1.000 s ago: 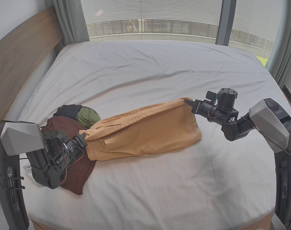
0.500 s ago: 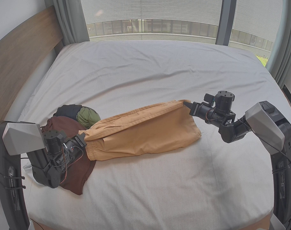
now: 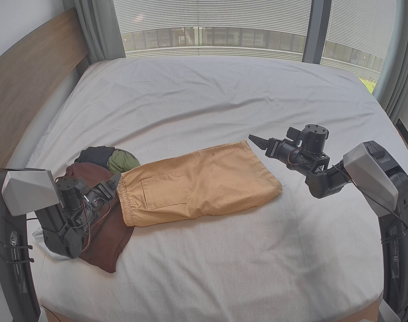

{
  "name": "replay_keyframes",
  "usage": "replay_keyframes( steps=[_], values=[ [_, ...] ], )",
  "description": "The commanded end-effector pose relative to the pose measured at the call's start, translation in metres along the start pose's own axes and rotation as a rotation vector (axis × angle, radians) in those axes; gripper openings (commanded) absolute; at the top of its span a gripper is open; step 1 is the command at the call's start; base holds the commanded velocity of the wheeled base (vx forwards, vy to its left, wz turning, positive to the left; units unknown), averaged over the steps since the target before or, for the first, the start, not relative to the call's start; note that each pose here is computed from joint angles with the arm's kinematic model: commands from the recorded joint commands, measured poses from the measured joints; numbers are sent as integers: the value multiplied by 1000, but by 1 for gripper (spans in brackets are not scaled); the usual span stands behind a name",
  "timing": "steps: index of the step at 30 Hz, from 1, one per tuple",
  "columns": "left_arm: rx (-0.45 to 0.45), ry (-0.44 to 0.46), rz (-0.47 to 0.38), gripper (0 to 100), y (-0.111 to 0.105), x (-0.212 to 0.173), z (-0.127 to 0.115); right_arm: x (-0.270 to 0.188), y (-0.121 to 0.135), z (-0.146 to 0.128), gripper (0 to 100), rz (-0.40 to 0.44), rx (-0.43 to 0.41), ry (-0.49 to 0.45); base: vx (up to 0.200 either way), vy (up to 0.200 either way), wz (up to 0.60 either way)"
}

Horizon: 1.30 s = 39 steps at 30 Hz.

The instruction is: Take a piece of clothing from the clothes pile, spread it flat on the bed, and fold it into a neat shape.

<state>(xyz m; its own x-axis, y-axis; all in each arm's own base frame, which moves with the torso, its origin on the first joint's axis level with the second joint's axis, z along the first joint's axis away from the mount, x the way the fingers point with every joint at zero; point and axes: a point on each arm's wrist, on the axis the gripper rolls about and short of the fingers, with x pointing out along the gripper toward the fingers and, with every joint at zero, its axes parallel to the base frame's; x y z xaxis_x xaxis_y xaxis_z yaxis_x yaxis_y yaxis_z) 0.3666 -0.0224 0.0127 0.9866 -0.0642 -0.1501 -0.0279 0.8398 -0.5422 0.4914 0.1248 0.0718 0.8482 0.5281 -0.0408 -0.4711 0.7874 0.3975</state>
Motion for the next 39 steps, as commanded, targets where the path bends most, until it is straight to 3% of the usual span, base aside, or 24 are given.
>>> replay_keyframes(
  steps=[1, 8, 15, 18, 19, 22, 28, 31, 34, 39],
  values=[
    [-3, -20, 5, 100, 0, -1, 6, -12, 12, 5, 100, 3, 3, 22, 0, 0, 0],
    [4, 4, -49, 100, -22, -16, 7, -34, 29, -4, 100, 0, 15, 84, 0, 0, 0],
    [23, 59, -205, 100, -59, -49, 15, -81, 47, -18, 100, -10, 46, 156, 0, 0, 0],
    [36, 62, -251, 100, -65, -52, 20, -89, 46, -24, 100, -18, 50, 168, 0, 0, 0],
    [60, 91, -311, 100, -69, -55, 22, -95, 48, -29, 100, -22, 55, 187, 0, 0, 0],
    [113, 130, -366, 100, -71, -57, 20, -102, 52, -32, 100, -21, 70, 209, 0, 0, 0],
    [202, 136, -354, 100, -63, -61, 15, -116, 48, -53, 100, -10, 115, 247, 0, 0, 0],
    [259, 129, -343, 100, -58, -59, 13, -111, 35, -78, 100, -2, 139, 241, 0, 0, 0],
    [285, 126, -332, 100, -54, -58, 13, -108, 32, -82, 100, 4, 141, 227, 0, 0, 0],
    [412, 145, -311, 100, -45, -59, 5, -109, 32, -82, 100, 1, 153, 231, 0, 0, 0]
  ],
)
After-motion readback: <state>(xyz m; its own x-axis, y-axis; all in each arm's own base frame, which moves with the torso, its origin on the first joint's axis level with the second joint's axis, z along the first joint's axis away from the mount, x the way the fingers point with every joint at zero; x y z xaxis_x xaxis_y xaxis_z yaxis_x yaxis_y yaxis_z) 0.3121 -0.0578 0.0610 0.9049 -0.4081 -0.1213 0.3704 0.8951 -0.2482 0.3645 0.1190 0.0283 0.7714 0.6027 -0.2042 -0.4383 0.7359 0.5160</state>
